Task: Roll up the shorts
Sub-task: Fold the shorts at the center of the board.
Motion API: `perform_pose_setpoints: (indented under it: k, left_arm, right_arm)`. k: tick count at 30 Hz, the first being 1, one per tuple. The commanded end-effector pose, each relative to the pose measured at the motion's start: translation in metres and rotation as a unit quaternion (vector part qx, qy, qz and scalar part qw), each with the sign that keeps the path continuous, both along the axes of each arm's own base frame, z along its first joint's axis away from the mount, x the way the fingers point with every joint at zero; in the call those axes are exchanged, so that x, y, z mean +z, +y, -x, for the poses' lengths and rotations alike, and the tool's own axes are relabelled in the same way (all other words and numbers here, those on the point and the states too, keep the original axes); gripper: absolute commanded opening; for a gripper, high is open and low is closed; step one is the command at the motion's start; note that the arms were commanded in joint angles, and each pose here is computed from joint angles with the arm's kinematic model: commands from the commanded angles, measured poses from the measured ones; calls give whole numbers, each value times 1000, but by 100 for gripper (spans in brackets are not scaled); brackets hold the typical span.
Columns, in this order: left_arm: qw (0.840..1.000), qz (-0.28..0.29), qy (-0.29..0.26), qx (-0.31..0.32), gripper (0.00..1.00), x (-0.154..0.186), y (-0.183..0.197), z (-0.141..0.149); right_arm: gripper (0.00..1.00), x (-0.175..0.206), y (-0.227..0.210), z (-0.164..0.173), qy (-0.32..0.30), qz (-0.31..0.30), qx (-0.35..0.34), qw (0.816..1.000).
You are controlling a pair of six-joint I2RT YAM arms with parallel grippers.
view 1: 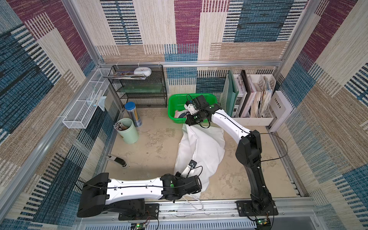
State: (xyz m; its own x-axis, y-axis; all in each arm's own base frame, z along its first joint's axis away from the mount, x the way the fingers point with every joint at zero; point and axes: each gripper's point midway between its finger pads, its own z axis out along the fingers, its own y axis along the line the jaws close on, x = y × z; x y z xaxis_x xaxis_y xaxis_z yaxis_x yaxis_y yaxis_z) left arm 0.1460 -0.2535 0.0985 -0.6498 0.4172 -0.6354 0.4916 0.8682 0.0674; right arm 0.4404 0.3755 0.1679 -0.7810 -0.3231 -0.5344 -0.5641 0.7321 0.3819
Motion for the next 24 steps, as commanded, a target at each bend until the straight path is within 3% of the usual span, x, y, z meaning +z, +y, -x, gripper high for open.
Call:
perform_pose_setpoints:
  k: [1,4,7,13,14,16,18,20,24]
  left_arm:
    - [1000,-7,-9,28,0,0,16,-3]
    - [999,-4,-8,42,3,-2,26,-2]
    - [998,-3,-6,61,7,-4,36,-1]
    - [996,5,-5,90,21,-7,50,0]
    - [996,8,-4,92,24,-7,51,0]
    - [995,11,-2,97,40,-8,54,1]
    - [995,11,-1,99,47,-8,56,2]
    - [994,11,-6,108,65,-7,60,1]
    - [993,15,-20,117,80,1,65,-1]
  right_arm:
    - [10,-3,13,7,22,-27,19,999]
    - [28,-6,21,9,32,-44,31,998]
    - [53,-9,25,8,38,-51,33,997]
    - [85,5,26,4,20,-59,35,997]
    - [88,8,26,4,16,-59,35,998]
    - [92,13,21,3,6,-50,28,998]
    - [94,16,15,3,-2,-39,20,999]
    - [95,17,6,5,-8,-27,10,1000]
    - [96,16,-17,9,-21,-3,-16,1000]
